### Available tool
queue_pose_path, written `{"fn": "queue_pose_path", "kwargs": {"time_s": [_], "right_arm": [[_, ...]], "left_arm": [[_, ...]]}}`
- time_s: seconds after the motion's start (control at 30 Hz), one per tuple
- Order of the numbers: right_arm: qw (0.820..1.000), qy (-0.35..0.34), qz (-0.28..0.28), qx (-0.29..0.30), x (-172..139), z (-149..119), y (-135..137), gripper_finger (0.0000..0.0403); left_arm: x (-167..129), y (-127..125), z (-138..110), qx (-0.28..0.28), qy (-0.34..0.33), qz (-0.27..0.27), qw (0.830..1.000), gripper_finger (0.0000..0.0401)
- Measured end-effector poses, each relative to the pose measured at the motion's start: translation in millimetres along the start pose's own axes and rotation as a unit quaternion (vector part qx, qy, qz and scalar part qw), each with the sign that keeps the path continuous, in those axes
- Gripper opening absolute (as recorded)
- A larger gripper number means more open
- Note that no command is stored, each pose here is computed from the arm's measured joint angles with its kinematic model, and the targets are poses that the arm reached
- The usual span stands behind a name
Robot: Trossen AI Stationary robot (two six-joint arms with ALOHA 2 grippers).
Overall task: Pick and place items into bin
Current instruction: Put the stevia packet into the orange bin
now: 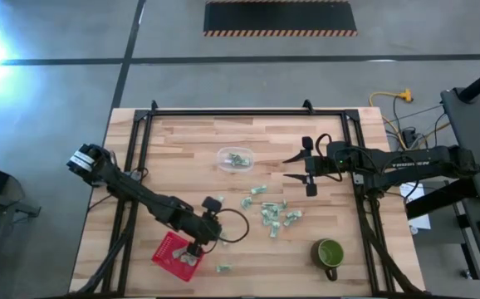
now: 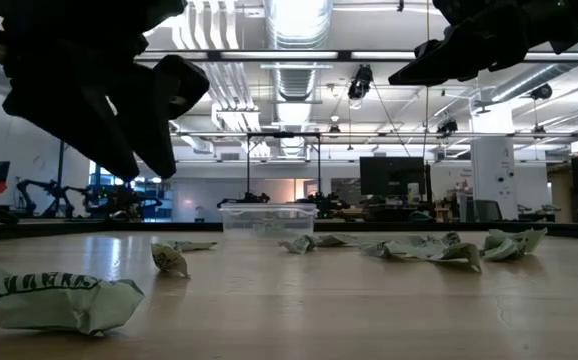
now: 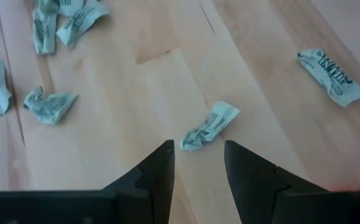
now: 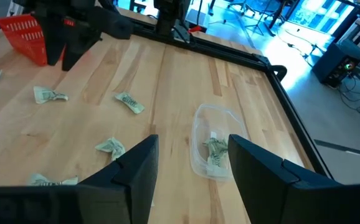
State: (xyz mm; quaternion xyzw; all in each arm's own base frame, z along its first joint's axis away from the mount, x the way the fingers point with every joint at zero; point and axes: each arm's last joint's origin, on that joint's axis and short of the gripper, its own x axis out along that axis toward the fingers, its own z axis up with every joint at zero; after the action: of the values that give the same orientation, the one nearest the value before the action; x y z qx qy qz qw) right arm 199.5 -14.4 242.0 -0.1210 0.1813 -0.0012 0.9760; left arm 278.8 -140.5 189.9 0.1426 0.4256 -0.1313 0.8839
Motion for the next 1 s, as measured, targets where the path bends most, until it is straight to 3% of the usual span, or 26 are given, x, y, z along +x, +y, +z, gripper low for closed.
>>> {"fn": "queue_pose_path", "kwargs": {"time_s": [0.6,1.0], "right_arm": [[1.000,0.001,-0.001,0.000,0.3,-2.3,0.3,0.0183],[1.000,0.000,-0.001,0.000,0.3,-2.2,0.3,0.0183]], "left_arm": [[53.9,-7.4,2.9,0.056,0.053,-0.018,0.997,0.0123],[52.0,-4.5,8.3,0.062,0.047,-0.017,0.997,0.0123]]}}
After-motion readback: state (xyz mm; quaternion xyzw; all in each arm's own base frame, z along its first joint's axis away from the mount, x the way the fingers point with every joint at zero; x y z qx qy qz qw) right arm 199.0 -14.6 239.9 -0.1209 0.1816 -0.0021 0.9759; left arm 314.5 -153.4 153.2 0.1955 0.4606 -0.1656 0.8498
